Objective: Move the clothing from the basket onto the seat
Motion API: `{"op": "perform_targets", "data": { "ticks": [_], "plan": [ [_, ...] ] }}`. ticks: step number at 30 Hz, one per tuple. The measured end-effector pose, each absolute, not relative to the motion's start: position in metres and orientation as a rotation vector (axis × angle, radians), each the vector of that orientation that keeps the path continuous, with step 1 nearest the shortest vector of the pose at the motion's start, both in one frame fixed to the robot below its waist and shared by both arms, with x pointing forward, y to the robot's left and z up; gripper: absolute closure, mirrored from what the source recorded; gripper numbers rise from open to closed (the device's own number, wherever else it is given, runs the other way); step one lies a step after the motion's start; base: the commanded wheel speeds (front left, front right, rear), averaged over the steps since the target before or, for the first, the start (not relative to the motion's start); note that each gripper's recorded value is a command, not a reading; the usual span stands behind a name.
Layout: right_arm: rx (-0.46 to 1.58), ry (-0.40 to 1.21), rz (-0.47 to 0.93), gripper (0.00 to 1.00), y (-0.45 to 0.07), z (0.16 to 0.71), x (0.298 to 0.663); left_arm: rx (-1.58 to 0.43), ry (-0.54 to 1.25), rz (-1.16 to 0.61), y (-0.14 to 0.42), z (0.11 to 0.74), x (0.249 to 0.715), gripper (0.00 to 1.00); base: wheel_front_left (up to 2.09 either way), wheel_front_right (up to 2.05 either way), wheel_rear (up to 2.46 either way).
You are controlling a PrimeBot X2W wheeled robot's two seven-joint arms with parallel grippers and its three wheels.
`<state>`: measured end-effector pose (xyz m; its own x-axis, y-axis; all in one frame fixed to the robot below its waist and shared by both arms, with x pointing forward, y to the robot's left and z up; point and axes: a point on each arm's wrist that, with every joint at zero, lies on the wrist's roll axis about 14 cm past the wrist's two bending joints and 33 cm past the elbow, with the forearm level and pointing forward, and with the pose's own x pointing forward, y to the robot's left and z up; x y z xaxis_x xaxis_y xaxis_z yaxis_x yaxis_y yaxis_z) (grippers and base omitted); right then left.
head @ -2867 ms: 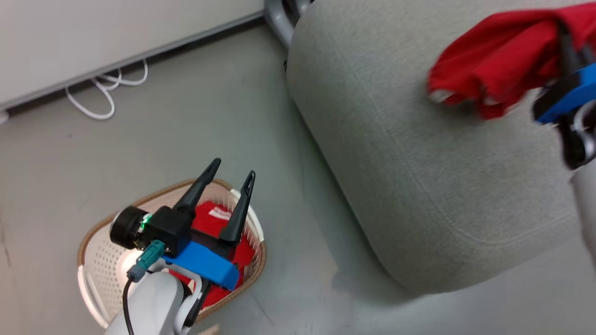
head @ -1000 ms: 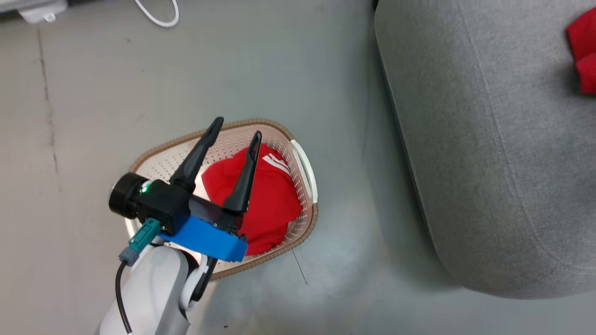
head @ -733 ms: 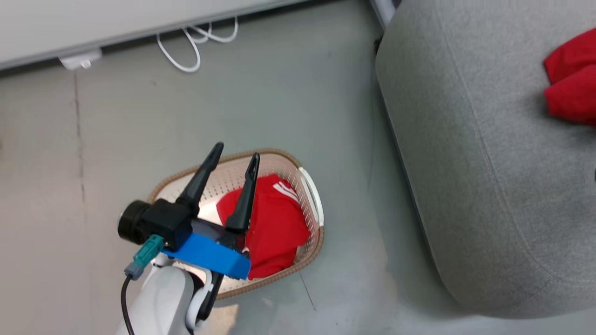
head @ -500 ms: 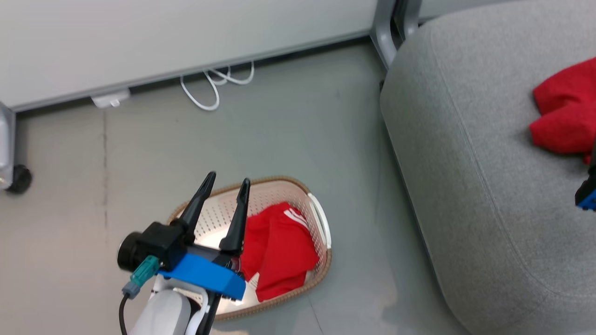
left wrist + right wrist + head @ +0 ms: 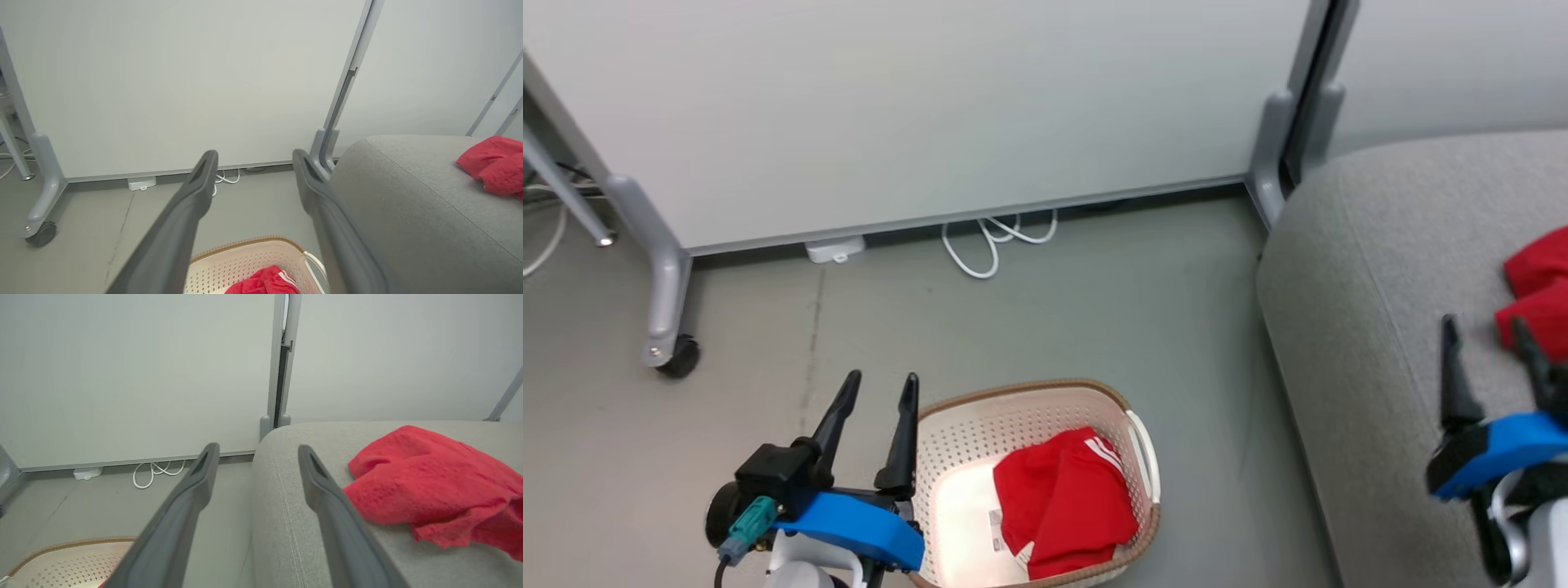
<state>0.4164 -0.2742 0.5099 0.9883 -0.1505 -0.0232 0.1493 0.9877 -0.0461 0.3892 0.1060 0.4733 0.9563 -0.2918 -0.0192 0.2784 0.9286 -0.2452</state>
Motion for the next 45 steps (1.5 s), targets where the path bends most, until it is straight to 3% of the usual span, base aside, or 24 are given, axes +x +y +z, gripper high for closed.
{"op": "perform_targets", "data": {
  "ticks": [8,19,45],
  "plan": [
    [-0.019,0.001,0.021,0.0,-0.206,0.515,0.399,-0.236,0.029,-0.162,0.149,0.479,0.376,0.0,0.0,0.0,0.0],
    [0.046,0.039,0.156,0.0,-0.151,0.498,0.384,-0.241,0.035,-0.048,0.184,0.473,0.358,0.0,0.0,0.0,0.0],
    [0.093,0.049,0.121,0.0,-0.161,0.493,0.381,-0.23,0.06,-0.05,0.184,0.465,0.36,0.0,0.0,0.0,0.0]
  ]
}}
